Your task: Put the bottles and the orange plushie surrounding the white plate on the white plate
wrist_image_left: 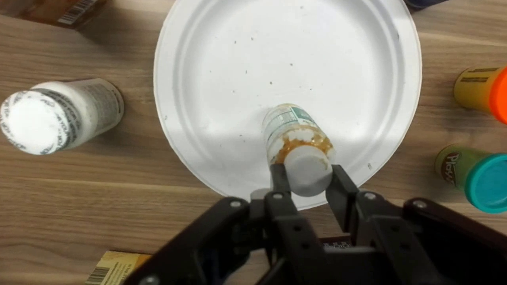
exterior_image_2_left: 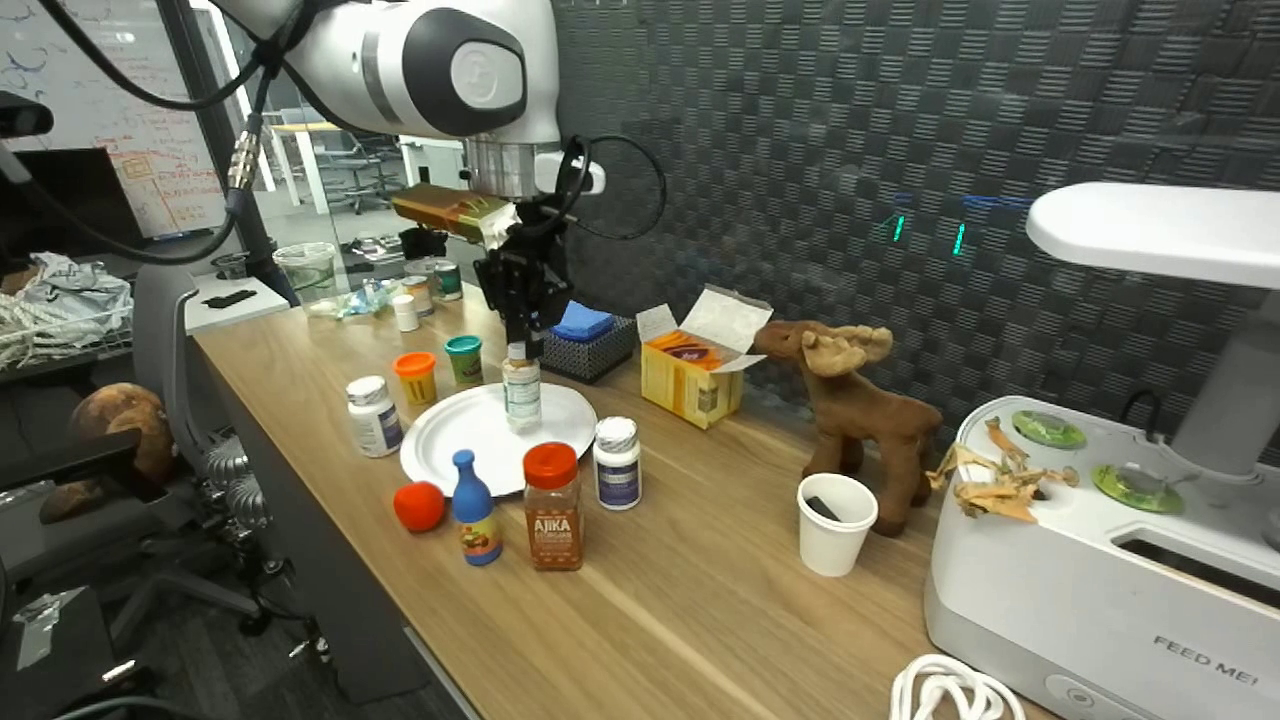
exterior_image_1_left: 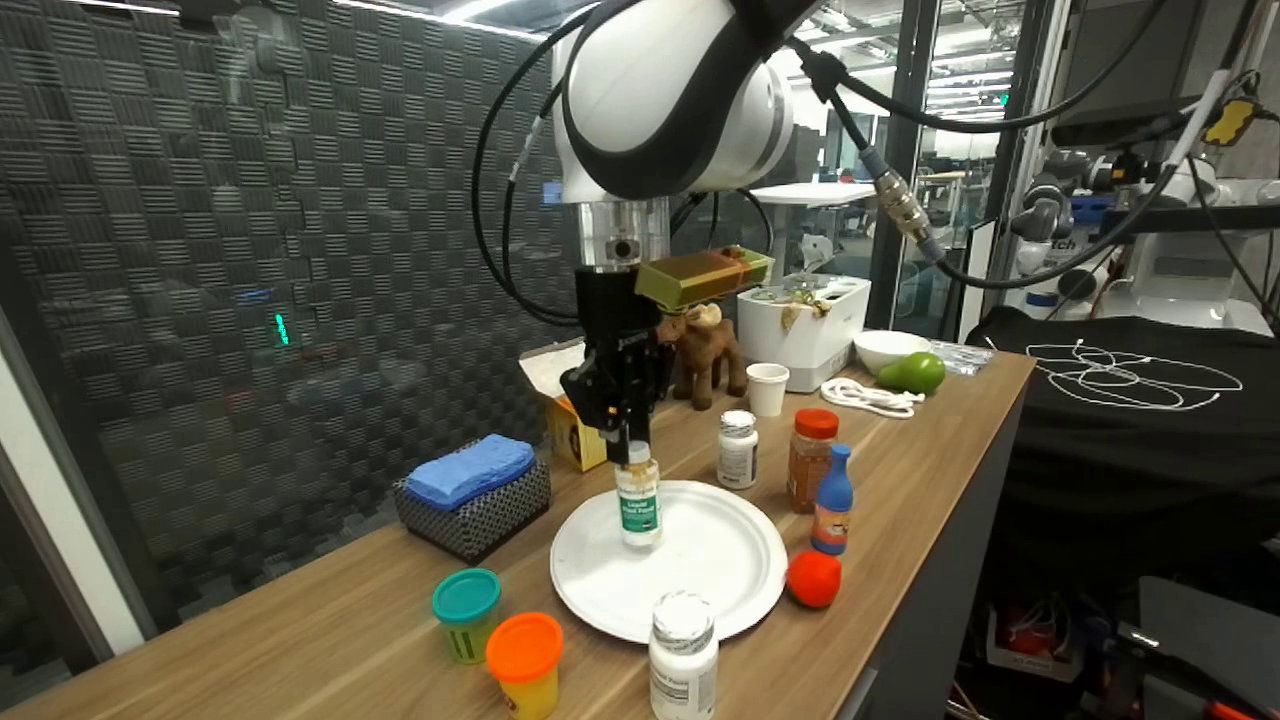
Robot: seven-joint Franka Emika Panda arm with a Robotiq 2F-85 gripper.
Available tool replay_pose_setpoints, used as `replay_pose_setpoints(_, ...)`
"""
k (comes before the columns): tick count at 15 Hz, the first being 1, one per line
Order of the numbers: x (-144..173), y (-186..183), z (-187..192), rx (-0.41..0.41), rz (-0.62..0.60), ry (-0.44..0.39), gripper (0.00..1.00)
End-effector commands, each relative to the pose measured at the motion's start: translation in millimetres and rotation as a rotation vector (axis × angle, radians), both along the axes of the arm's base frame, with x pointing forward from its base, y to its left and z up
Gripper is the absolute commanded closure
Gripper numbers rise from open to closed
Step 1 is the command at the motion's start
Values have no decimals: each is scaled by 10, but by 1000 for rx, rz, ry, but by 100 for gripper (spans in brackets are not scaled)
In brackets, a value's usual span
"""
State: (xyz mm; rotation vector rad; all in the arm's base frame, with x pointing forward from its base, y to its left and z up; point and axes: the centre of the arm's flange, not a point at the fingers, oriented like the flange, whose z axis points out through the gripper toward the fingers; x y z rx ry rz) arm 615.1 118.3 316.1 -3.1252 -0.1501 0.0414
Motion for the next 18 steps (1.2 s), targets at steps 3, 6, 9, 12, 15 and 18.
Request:
replay_pose_setpoints(3,-50,-35,34,37,18,-93,93)
replay_pose_setpoints(6,-81,-21,24,39,35,-105,45)
replay_pose_setpoints(9,-110,-31,122,42,40,-125,29)
replay_pose_setpoints(12,-122,-137,387,30,12,-168,6)
replay_pose_setpoints(15,-181,-399,678,-18,-30,-188,0)
replay_pose_setpoints(18,-291,-784,805,-65,-68,-165,0)
